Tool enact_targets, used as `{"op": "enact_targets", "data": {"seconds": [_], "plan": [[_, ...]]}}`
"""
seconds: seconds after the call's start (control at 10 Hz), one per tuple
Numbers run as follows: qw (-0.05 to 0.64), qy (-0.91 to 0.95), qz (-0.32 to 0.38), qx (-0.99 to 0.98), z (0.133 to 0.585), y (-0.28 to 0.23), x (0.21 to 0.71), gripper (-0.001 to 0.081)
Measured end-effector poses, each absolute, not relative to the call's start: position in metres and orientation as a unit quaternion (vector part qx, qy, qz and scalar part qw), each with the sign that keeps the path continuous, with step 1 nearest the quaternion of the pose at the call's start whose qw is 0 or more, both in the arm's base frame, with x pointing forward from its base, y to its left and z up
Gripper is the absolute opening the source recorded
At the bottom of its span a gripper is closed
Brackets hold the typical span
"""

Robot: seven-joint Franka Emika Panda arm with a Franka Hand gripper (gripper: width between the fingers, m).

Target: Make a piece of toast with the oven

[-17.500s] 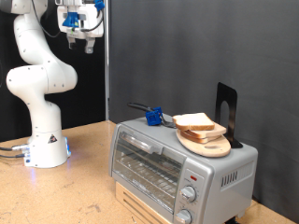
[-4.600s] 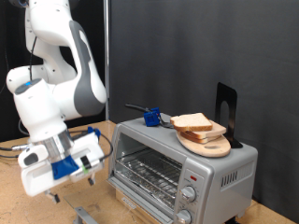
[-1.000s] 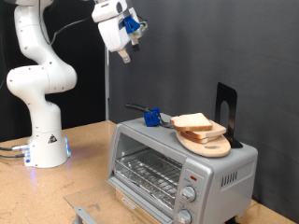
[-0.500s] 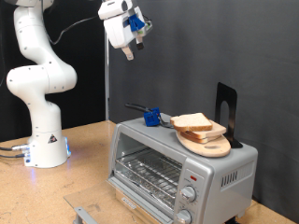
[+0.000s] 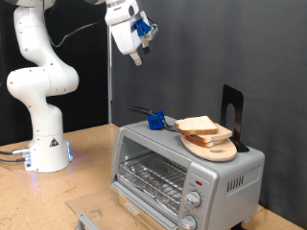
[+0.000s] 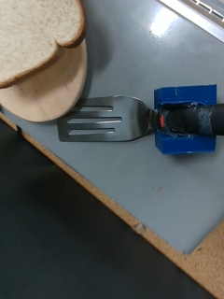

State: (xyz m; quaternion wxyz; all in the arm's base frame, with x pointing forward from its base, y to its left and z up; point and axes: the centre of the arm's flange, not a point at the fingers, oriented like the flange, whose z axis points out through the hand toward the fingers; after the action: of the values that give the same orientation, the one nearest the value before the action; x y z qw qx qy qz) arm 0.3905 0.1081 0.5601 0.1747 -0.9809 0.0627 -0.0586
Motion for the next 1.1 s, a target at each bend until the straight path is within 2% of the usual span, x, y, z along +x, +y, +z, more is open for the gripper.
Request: {"op": "enact_targets", "data": {"seconds": [1.1], "plan": [[0.113, 0.047, -0.102, -0.987, 0.451, 0.137, 0.396, 0.0808]]}}
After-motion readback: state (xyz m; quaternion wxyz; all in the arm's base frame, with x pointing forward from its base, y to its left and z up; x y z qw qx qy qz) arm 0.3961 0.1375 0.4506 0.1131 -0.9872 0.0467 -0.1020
